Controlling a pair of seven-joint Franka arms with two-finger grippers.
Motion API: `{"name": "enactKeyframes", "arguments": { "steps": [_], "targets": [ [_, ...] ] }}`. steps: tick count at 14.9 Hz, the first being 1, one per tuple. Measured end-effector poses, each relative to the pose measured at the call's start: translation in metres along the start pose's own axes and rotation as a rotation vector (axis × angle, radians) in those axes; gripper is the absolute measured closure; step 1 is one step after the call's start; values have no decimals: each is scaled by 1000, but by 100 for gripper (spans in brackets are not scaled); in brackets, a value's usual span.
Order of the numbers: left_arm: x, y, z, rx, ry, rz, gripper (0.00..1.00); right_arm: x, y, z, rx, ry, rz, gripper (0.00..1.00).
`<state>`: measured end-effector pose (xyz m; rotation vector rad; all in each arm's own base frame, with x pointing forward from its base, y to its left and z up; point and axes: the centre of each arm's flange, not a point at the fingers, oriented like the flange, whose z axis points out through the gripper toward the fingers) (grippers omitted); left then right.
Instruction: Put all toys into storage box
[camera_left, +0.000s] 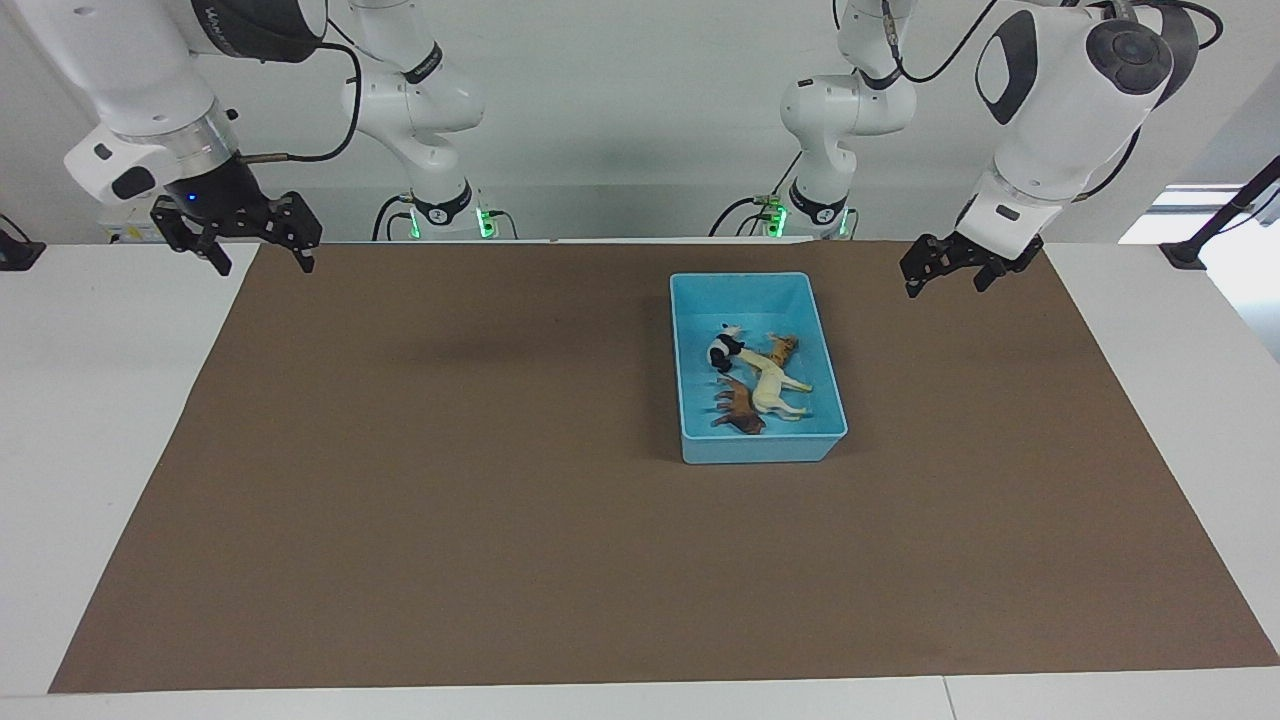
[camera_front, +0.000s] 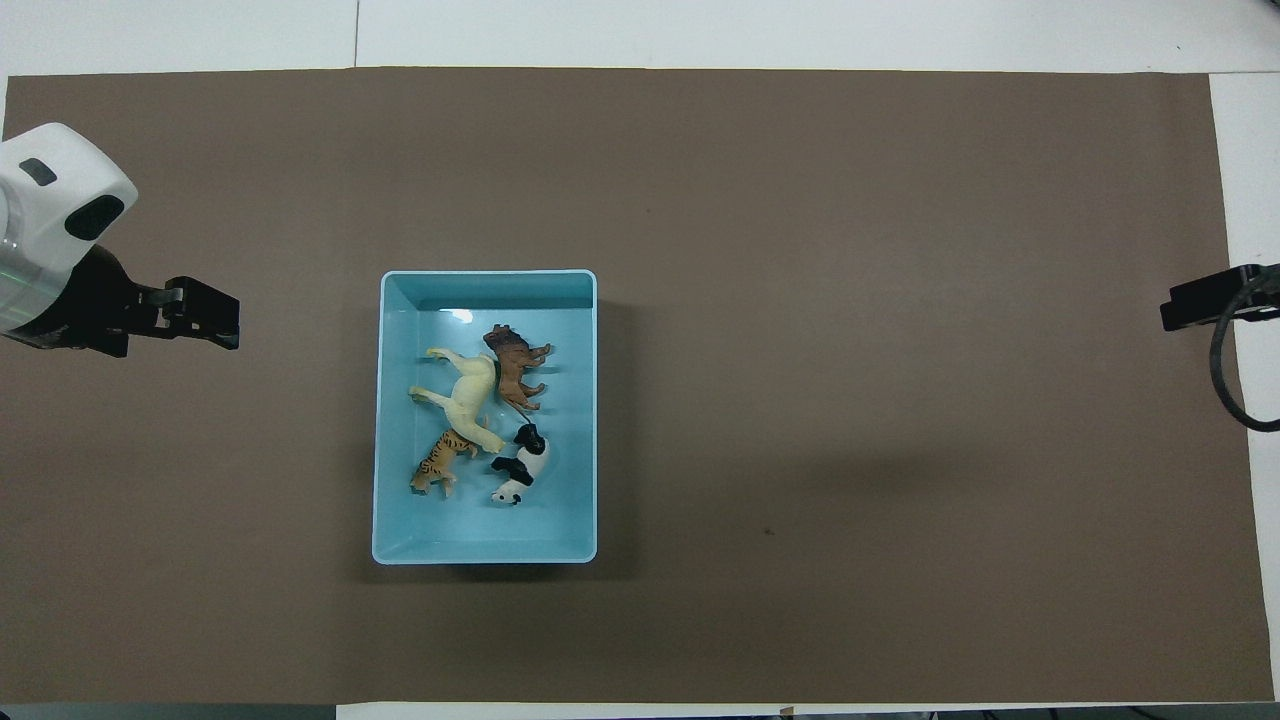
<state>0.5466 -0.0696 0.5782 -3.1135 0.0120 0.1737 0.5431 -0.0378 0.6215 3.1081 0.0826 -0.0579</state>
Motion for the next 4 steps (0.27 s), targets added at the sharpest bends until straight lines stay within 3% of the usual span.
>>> {"name": "enactKeyframes", "arguments": {
  "steps": [4],
  "targets": [
    [0, 0, 0, 0, 0, 0, 0, 1, 3, 10, 1, -12, 5, 0]
  ]
}}
